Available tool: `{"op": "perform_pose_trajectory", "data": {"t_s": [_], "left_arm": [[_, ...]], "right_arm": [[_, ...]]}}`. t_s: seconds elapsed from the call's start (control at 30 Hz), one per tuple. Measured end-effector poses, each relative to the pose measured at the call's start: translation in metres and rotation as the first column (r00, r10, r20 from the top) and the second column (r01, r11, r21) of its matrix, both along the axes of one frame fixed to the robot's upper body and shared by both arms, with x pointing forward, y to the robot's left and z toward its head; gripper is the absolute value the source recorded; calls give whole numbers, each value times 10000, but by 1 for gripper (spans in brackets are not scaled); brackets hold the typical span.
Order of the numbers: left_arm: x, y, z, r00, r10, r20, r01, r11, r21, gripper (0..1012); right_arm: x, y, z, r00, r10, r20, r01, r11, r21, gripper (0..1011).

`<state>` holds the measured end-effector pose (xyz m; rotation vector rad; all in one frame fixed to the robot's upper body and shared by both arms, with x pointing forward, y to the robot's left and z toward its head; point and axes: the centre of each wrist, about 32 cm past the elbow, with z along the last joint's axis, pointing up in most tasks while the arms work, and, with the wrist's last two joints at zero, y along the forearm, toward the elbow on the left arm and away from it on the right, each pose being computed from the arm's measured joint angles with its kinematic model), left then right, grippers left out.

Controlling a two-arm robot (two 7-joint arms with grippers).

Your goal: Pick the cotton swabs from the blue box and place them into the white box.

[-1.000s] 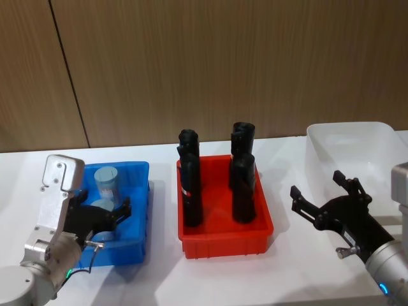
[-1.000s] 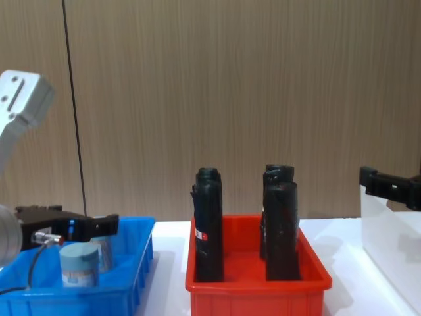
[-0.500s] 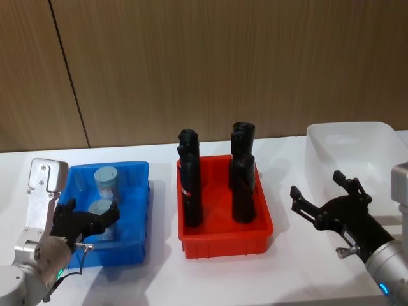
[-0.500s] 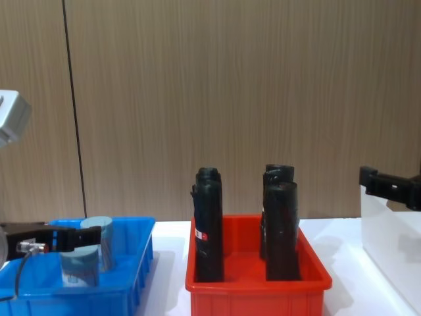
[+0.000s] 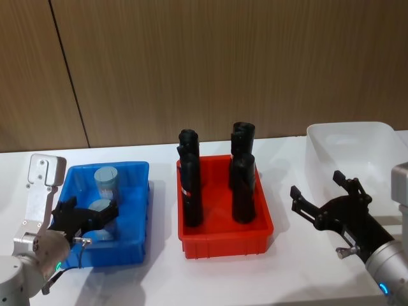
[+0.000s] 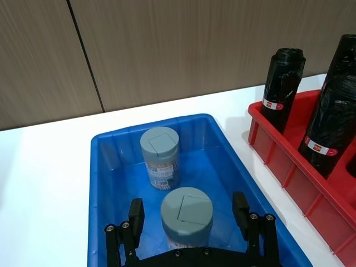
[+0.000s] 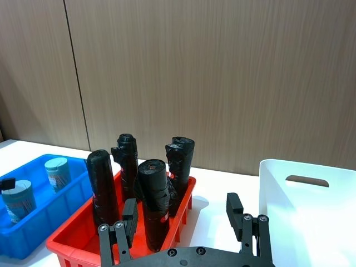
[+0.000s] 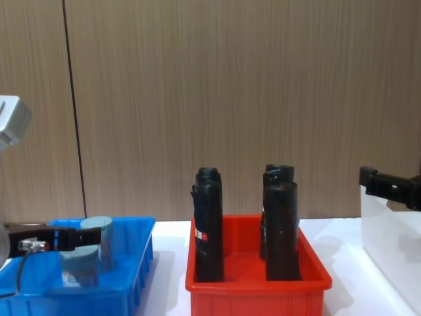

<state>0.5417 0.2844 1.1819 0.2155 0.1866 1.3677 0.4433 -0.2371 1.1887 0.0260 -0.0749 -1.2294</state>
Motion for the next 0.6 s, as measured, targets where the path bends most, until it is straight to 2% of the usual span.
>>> {"op": "perform_pose_trajectory", "data": {"t_s": [0.37, 0.6], "left_arm": [[146, 27, -17, 9992, -309, -255, 308, 9995, -14, 1004], [236, 38, -57, 9975, -481, -523, 482, 9988, 3, 1004]], "right_arm": [[0, 0, 0, 10000, 0, 0, 0, 10000, 1, 1002], [0, 0, 0, 10000, 0, 0, 0, 10000, 0, 1002]]}}
